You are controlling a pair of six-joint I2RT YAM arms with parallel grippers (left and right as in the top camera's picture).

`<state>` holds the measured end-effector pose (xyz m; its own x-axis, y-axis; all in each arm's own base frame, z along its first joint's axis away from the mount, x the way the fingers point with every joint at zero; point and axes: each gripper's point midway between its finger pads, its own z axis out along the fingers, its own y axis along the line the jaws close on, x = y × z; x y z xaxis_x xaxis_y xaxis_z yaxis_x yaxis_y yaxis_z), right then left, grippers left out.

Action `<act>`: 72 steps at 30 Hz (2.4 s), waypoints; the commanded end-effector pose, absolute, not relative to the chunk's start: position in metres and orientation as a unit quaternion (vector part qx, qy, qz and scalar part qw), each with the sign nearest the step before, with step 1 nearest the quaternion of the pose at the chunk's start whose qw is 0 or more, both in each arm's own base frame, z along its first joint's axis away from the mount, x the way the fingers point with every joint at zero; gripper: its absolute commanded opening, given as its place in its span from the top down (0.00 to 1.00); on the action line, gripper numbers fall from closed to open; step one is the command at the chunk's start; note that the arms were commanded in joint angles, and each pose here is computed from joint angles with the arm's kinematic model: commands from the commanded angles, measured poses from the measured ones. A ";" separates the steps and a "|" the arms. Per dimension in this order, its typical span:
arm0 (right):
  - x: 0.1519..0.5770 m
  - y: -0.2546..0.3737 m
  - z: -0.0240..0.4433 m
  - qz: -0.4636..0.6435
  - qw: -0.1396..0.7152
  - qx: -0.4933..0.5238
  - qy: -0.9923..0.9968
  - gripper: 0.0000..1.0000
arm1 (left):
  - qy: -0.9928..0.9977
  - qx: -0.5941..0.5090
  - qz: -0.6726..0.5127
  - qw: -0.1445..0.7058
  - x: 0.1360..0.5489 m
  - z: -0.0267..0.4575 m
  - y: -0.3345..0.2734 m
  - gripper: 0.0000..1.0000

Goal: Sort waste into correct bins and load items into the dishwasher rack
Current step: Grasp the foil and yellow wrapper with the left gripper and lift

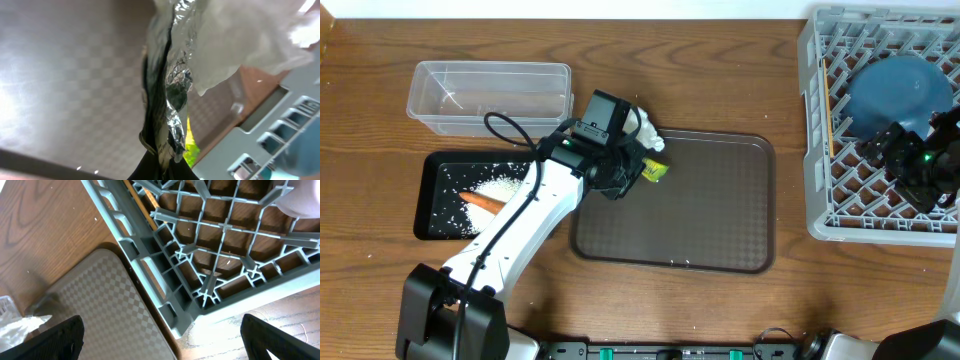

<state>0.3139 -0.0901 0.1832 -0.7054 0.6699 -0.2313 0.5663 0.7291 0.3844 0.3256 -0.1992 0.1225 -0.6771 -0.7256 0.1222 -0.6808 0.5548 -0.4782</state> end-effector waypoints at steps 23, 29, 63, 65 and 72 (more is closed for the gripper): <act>0.313 -0.093 0.187 0.142 0.187 0.333 0.913 0.01 | 0.916 -0.388 -0.103 -0.017 0.257 0.097 -0.170 0.93; 0.313 -0.093 0.187 0.142 0.187 0.333 0.913 0.01 | 0.966 -0.244 -0.086 -0.007 0.245 0.096 -0.176 0.87; 0.313 -0.093 0.187 0.142 0.187 0.333 0.913 0.01 | 0.975 -0.181 0.128 0.017 0.218 0.103 -0.098 0.94; 0.313 -0.093 0.187 0.142 0.187 0.333 0.913 0.01 | 0.978 -0.173 0.117 0.008 0.216 0.103 -0.102 0.94; 0.313 -0.093 0.187 0.142 0.187 0.333 0.913 0.01 | 0.987 -0.139 0.080 0.008 0.224 0.107 -0.118 0.94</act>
<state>0.3139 -0.0901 0.1832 -0.7054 0.6699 -0.2313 0.5663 0.7291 0.3844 0.2109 -0.1059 0.0977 -0.9489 -0.3153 -0.0151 -0.3110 0.9255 0.2161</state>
